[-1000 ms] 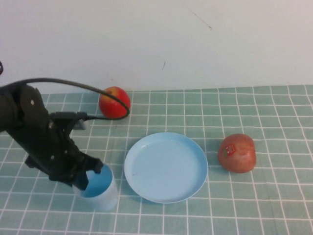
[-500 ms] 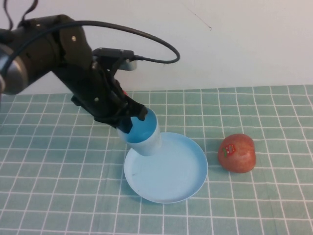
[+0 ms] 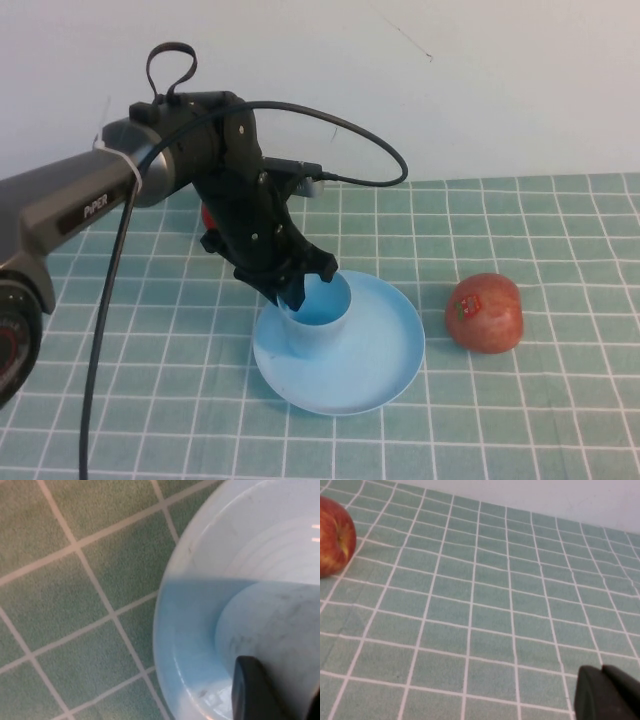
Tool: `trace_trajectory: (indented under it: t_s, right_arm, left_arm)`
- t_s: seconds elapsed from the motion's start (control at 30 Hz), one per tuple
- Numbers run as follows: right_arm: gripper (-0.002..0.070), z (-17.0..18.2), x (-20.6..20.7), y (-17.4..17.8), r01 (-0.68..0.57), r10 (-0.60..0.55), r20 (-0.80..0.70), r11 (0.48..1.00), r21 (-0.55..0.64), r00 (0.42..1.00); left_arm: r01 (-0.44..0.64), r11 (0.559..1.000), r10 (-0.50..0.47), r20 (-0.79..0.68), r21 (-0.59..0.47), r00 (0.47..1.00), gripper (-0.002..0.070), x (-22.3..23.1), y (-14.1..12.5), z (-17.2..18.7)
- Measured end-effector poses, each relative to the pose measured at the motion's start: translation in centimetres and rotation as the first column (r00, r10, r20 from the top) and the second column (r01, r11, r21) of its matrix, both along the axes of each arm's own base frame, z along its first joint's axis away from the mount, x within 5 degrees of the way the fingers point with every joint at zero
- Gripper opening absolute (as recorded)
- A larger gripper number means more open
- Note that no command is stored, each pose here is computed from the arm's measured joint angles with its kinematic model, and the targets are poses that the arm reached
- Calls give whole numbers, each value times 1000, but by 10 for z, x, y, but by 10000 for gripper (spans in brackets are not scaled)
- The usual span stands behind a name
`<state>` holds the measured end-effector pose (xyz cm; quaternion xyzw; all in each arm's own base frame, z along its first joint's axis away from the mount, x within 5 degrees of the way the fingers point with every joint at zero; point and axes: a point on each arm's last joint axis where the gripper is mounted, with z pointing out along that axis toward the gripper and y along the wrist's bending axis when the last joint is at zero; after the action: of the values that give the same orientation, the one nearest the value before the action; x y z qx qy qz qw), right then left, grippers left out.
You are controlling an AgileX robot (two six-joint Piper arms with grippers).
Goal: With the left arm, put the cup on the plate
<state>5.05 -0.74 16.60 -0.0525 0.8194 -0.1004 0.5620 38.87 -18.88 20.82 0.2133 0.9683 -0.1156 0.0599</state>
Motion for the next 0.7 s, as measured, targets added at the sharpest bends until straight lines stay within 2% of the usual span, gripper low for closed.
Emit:
trace_trajectory:
  t_s: [0.13, 0.2, 0.27, 0.43, 0.57, 0.7]
  right_arm:
    - [-2, 0, 0, 0, 0, 0, 0, 1000, 0, 1000]
    - [-2, 0, 0, 0, 0, 0, 0, 1000, 0, 1000]
    - [-2, 0, 0, 0, 0, 0, 0, 1000, 0, 1000]
    - [-2, 0, 0, 0, 0, 0, 0, 1000, 0, 1000]
    - [-2, 0, 0, 0, 0, 0, 0, 1000, 0, 1000]
    - [-2, 0, 0, 0, 0, 0, 0, 1000, 0, 1000]
  left_arm:
    - [-11, 1000, 11, 9, -14, 1000, 265, 2, -2, 5]
    - [-7, 1000, 7, 9, -15, 1000, 290, 3, -2, 10]
    - [1, 1000, -1, 11, -14, 1000, 286, 4, -3, 18]
    - [21, 999, -18, 104, -35, 994, 202, 0, 0, 66]
    - [42, 997, -25, 220, -70, 975, 62, -17, 8, 120]
    - [70, 987, -20, 318, -147, 948, 14, -47, 18, 168]
